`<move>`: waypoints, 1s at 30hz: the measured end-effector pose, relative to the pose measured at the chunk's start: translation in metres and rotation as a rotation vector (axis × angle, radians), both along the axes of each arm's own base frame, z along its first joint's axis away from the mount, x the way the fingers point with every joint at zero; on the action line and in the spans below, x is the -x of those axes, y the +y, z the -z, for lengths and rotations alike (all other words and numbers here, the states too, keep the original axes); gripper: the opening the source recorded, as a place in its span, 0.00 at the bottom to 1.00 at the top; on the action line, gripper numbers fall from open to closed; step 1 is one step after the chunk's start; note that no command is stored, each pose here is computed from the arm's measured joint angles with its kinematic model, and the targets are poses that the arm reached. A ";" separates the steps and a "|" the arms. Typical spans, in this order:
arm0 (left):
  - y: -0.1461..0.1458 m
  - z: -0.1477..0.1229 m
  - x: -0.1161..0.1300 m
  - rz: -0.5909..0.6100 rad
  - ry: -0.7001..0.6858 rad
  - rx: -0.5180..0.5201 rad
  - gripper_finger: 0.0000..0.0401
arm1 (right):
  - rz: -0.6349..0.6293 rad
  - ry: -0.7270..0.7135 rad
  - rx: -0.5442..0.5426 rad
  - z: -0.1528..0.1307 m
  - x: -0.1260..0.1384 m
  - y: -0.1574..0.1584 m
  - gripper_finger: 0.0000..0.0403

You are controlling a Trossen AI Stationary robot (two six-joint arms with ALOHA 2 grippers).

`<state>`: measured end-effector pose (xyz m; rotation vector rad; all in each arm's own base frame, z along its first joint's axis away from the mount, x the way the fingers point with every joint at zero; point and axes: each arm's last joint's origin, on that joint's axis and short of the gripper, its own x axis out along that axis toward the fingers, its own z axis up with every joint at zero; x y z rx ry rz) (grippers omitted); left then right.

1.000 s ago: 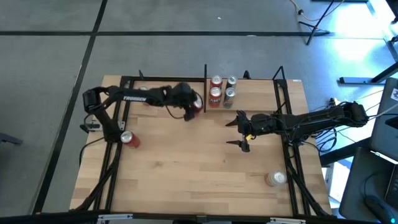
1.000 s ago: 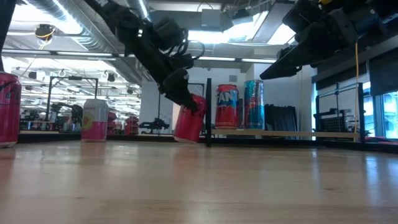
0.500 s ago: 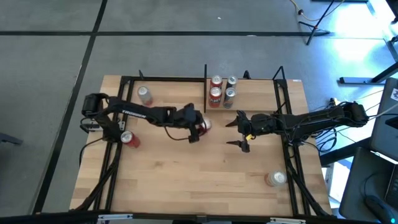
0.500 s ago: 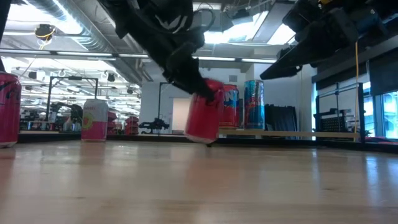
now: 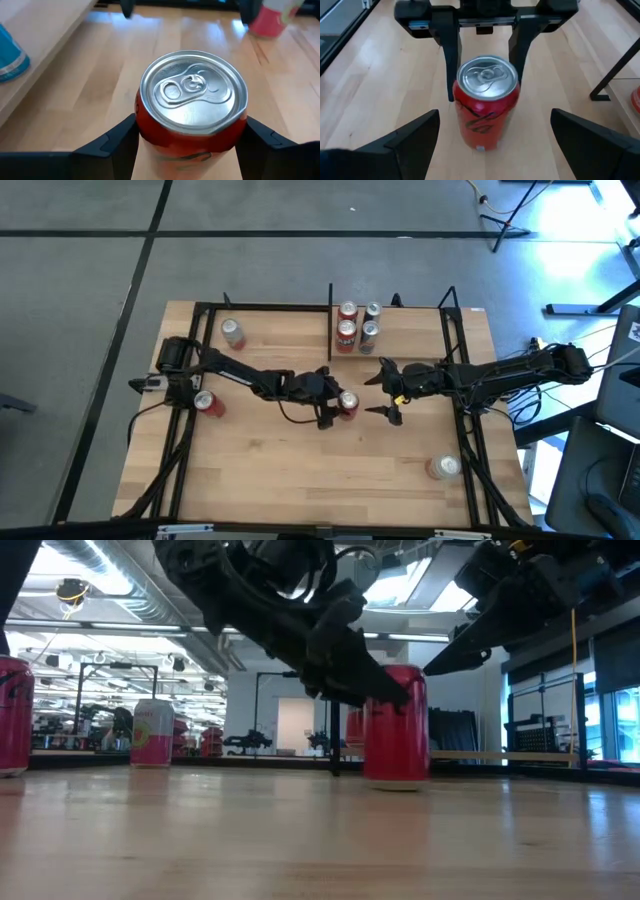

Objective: Place canned beverage on shelf
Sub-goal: Put the red soda can on the shelf

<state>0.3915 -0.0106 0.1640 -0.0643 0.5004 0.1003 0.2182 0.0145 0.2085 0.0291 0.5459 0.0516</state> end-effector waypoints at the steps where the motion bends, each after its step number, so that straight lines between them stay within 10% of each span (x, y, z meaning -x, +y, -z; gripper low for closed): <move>1: -0.001 0.001 -0.001 0.000 -0.004 0.000 0.57 | 0.000 0.004 0.001 0.000 0.000 0.000 0.90; 30: -0.016 -0.033 0.017 0.036 0.019 -0.044 0.86 | 0.001 -0.046 -0.004 -0.004 -0.002 0.000 0.90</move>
